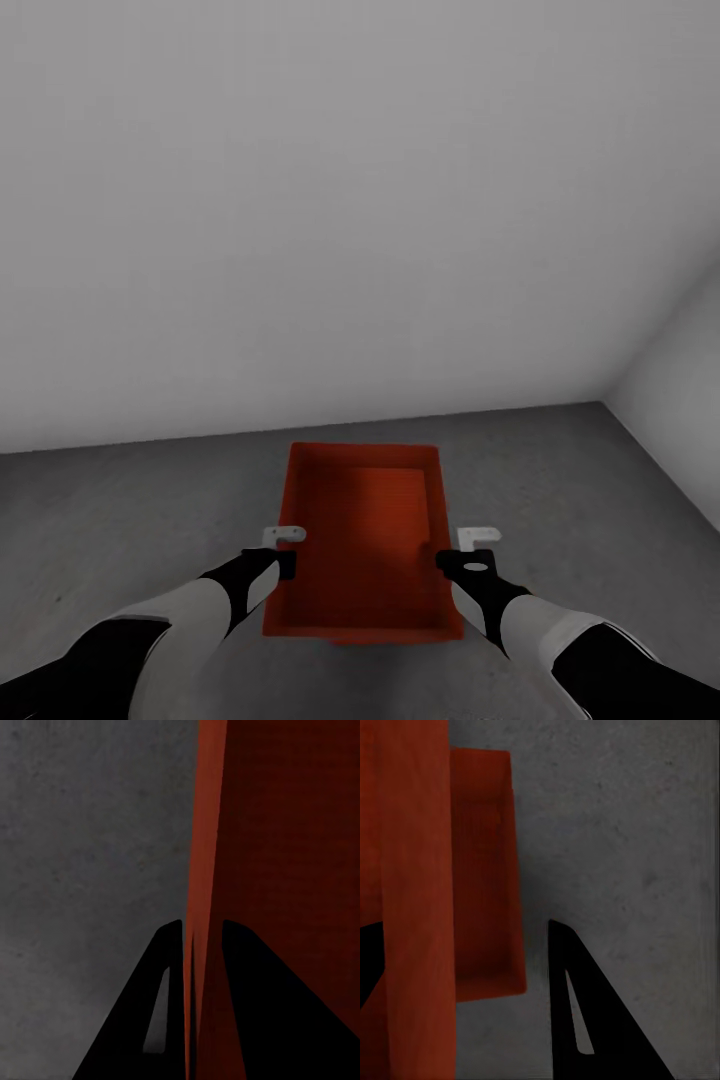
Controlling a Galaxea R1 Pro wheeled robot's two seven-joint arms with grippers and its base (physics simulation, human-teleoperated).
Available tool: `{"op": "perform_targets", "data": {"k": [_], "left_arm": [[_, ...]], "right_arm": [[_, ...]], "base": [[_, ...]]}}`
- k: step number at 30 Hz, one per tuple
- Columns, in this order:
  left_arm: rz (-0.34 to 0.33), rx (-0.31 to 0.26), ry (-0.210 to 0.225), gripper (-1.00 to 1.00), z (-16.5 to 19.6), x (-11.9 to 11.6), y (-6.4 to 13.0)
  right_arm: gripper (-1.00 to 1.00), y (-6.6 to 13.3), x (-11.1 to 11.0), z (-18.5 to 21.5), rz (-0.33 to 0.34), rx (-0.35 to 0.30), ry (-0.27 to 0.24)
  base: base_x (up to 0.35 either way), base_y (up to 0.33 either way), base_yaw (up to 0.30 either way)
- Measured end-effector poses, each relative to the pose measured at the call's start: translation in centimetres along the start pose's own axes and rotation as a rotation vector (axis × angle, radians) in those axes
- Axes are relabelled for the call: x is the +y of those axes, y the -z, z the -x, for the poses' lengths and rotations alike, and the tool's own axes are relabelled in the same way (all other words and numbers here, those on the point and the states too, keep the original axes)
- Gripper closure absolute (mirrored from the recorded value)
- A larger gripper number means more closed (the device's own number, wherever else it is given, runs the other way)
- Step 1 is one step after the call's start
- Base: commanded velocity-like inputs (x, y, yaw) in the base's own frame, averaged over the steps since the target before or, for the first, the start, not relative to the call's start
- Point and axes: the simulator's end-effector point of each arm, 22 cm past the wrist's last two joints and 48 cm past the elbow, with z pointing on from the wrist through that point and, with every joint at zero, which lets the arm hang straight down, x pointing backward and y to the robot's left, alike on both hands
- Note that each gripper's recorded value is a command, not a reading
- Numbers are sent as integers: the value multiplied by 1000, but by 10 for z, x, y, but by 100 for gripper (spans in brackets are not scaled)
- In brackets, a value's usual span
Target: Move the two storage containers from the living room to the garage. In the garage, place one container on the floor and stack the other container on top of it (either order is fine).
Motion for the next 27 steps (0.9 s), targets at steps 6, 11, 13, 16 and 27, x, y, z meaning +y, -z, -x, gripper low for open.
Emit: {"op": "perform_targets", "data": {"k": [6,11,13,16,27], "left_arm": [[0,-1,-1,100,0,0,0],[0,-1,-1,100,0,0,0],[0,-1,-1,100,0,0,0],[0,-1,-1,100,0,0,0],[0,0,0,100,0,0,0]], "right_arm": [[100,0,0,0,0,0,0],[100,0,0,0,0,0,0],[100,0,0,0,0,0,0],[100,0,0,0,0,0,0],[100,0,0,0,0,0,-1]], "base": [[0,0,-245],[0,0,-245],[0,0,-245],[0,0,-245],[58,0,-96]]}}
